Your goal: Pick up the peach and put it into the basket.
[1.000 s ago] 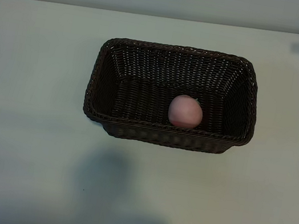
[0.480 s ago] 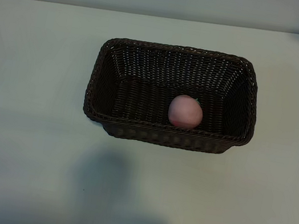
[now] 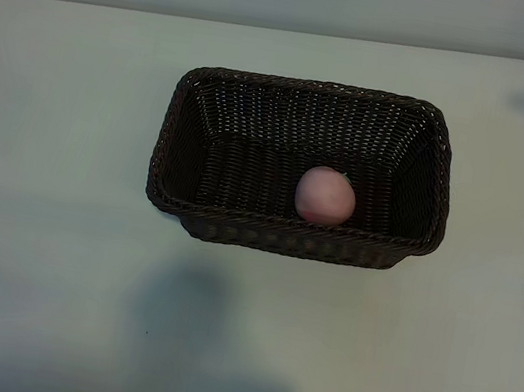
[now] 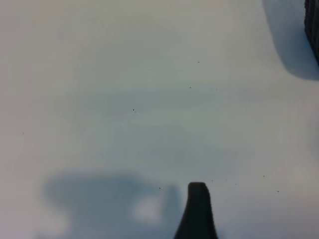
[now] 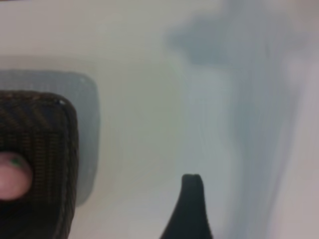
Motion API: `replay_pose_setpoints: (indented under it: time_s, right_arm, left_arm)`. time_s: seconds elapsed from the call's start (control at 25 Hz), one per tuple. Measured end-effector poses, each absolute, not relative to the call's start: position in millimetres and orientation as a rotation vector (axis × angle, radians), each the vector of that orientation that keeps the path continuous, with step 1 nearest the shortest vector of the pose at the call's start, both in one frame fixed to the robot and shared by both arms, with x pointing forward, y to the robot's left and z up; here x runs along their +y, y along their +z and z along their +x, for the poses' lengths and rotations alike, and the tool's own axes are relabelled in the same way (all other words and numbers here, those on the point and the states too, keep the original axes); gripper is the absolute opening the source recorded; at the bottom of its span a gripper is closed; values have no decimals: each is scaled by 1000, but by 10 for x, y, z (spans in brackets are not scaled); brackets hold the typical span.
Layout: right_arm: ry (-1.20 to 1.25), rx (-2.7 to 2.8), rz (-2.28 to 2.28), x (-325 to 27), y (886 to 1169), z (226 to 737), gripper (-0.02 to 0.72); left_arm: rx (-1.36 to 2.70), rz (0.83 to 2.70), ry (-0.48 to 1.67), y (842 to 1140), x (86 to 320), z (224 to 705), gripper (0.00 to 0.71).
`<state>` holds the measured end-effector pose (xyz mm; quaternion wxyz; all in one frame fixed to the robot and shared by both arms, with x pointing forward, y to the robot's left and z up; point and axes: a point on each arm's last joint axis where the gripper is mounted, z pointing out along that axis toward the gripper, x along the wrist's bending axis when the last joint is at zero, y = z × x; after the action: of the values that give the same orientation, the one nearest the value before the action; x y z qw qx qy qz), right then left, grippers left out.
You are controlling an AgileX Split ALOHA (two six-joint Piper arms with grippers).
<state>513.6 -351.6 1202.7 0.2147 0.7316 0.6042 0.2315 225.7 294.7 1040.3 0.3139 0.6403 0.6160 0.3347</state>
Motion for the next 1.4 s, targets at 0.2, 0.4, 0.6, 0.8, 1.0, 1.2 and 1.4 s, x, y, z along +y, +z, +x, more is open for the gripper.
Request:
replay_pose_setpoints:
  time_s: [0.2, 0.4, 0.6, 0.8, 1.0, 1.2, 1.4]
  right_arm:
    - [694, 1636, 1974, -3419, 12186, 4721, 595]
    - [750, 1585, 1911, -3325, 12235, 4310, 595]
    - [789, 1540, 1868, -3258, 12080, 4003, 595]
    - [836, 1574, 1756, -3103, 11896, 3688, 595]
    - [905, 1566, 1676, -3014, 11797, 3416, 595]
    - [925, 1493, 1601, -3021, 11797, 3108, 595]
    - [936, 1467, 1572, -3015, 11682, 2910, 595]
  left_arm:
    - [1624, 1688, 882, 10403, 2947, 2257, 592]
    - [1624, 1688, 882, 10403, 2947, 2257, 592]
    - [1624, 1688, 883, 10403, 2947, 2256, 592]
    - [1624, 1688, 883, 10403, 2947, 2256, 592]
    - [1624, 1688, 883, 10403, 2947, 2256, 592]
    - [1626, 1685, 882, 10403, 2947, 2256, 592]
    - [1626, 1685, 882, 10403, 2947, 2256, 592]
